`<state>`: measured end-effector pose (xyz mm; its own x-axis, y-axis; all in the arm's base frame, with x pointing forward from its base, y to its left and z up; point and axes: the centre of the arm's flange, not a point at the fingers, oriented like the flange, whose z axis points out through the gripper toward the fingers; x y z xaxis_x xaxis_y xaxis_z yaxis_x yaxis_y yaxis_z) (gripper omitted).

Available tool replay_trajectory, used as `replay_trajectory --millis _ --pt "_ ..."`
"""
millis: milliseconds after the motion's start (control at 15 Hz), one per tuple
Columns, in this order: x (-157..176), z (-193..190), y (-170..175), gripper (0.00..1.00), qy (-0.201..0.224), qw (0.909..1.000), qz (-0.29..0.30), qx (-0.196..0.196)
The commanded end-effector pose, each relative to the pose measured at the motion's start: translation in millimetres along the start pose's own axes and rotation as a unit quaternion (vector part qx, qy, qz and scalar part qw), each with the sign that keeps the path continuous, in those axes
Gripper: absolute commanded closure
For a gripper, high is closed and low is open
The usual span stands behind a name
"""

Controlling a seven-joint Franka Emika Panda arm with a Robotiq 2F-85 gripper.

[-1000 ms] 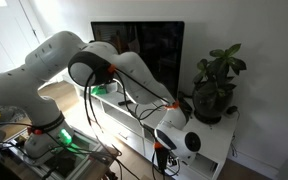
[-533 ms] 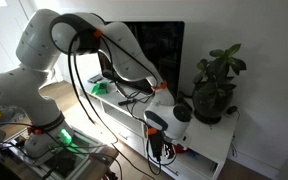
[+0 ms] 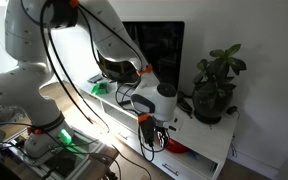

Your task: Put the red hat in the shelf on the bottom right

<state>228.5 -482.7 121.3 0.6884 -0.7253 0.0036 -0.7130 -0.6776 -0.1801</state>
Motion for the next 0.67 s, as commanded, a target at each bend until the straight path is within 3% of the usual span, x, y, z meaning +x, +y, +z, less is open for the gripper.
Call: replay_trajectory --millis 0,200,267,600 --pt "-31 -31 -19 0.00 0.019 0.9997 0.004 -0.018" --pt "-45 -46 -23 0.00 0.041 0.9986 0.010 -0.033" --pt "-22 -29 -12 0.00 0.028 0.9994 0.001 -0.022" --pt "-24 -29 -13 0.00 0.028 0.9994 0.001 -0.022"
